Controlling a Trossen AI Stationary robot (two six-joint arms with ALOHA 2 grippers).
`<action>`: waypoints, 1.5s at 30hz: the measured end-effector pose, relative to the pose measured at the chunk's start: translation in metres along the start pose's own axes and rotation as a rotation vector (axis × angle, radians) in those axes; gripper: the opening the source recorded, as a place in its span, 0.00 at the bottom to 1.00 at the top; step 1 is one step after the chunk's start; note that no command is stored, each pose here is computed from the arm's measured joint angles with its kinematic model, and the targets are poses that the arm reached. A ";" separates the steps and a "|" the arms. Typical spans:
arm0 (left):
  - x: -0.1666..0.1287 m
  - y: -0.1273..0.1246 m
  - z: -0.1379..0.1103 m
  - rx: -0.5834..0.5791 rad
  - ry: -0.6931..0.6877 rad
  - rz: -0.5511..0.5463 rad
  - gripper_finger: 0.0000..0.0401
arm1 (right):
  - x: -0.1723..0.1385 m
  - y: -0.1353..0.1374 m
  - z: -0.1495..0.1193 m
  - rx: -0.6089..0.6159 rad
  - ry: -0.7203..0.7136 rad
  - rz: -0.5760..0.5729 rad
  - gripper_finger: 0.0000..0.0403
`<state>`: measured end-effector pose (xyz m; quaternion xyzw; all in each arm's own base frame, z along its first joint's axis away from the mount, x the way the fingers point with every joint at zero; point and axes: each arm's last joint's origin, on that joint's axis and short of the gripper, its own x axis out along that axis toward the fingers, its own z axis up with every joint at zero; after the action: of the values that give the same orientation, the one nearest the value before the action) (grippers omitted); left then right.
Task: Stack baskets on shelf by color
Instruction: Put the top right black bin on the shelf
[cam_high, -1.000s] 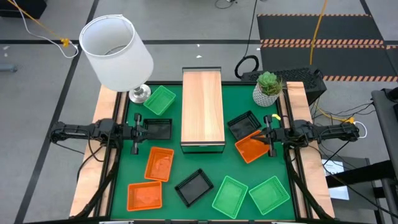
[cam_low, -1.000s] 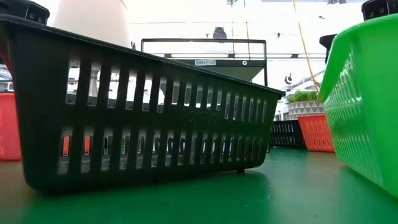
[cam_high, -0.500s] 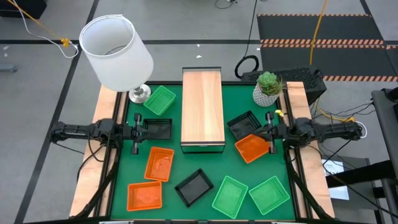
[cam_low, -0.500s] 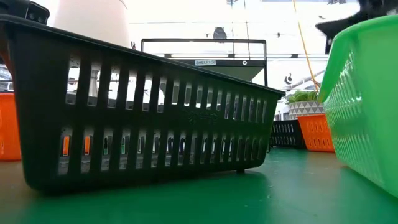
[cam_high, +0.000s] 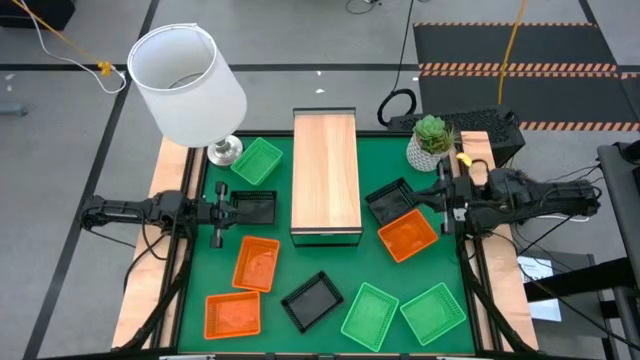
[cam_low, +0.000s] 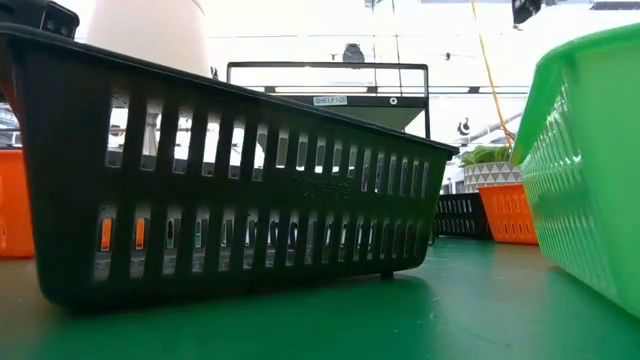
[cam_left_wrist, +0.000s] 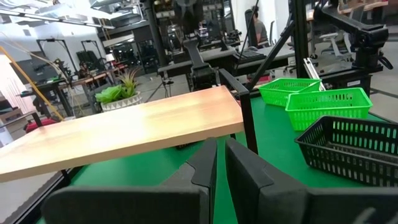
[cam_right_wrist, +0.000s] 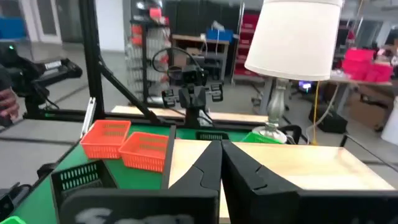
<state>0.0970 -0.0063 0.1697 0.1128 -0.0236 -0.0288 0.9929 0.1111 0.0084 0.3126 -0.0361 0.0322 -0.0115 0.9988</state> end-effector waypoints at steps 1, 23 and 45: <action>0.000 0.000 0.000 0.000 -0.001 0.001 0.09 | 0.001 0.000 0.007 -0.004 0.024 -0.004 0.00; 0.000 0.001 0.003 -0.066 -0.029 0.003 0.09 | 0.036 -0.001 0.088 0.162 0.363 -0.040 0.00; -0.008 0.033 0.144 -0.158 -0.044 0.002 0.09 | 0.062 0.002 0.077 0.096 0.447 -0.060 0.00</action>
<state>0.0835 -0.0056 0.3169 0.0333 -0.0432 -0.0321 0.9980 0.1777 0.0144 0.3849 0.0140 0.2511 -0.0505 0.9665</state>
